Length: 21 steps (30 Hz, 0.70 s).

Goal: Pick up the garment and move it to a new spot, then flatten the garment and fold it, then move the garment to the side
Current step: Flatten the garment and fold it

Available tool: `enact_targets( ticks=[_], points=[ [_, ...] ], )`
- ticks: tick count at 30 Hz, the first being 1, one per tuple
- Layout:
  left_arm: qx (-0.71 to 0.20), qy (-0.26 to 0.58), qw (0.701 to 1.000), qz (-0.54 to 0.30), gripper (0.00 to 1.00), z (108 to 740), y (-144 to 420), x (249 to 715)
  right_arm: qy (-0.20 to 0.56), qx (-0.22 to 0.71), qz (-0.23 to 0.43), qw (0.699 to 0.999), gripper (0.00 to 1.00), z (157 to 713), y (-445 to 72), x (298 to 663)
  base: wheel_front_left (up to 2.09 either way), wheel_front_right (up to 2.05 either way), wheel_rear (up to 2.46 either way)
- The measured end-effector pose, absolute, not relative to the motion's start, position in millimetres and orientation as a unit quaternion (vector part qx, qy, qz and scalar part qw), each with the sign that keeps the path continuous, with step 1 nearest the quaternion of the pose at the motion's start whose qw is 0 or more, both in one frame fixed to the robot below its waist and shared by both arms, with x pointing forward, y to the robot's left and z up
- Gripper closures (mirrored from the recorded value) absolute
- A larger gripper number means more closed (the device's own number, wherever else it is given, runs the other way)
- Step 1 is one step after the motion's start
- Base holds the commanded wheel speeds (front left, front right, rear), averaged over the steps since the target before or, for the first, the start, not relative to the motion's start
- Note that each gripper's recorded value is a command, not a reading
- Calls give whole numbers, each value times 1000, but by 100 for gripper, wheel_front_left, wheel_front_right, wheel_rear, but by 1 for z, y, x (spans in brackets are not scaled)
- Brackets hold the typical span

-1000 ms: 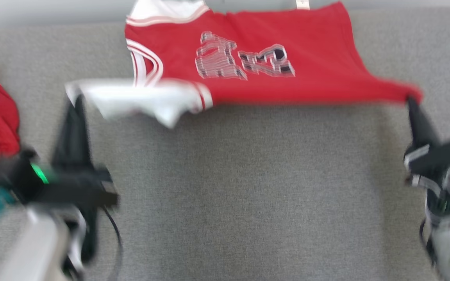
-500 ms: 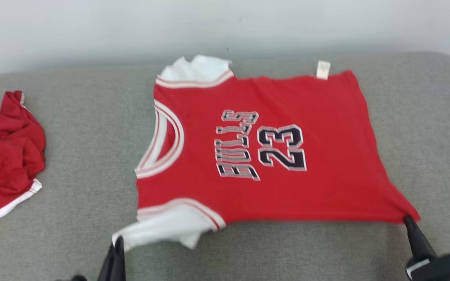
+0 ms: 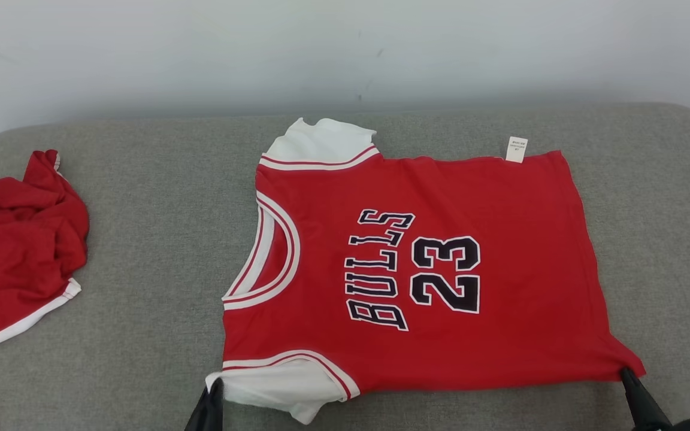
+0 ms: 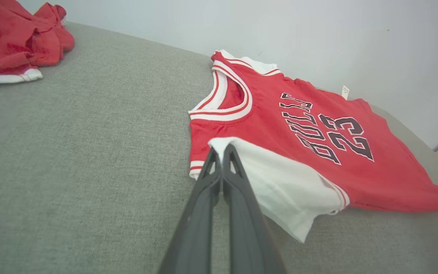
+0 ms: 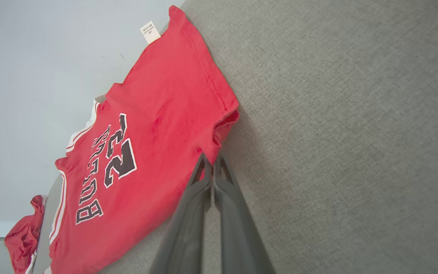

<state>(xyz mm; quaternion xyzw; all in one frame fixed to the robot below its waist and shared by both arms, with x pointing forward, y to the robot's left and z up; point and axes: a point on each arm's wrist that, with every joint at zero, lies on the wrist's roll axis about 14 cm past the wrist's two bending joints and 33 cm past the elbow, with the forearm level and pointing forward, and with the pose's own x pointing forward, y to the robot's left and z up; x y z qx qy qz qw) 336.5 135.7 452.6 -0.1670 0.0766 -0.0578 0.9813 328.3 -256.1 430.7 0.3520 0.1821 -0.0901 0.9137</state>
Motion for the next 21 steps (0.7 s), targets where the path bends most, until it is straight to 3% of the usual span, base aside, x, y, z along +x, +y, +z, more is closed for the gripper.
enact_targets(
  ticks=[7, 21],
  points=[
    [-125, 32, 984, -121, 100, 486, 123, 383, 159, 361, -77, 916, 100, 452, -258, 356, 0, 0, 0],
    [-34, 38, 978, -200, 100, 497, 103, 474, 181, 343, -73, 919, 100, 456, -265, 426, 0, 0, 0]
  ],
)
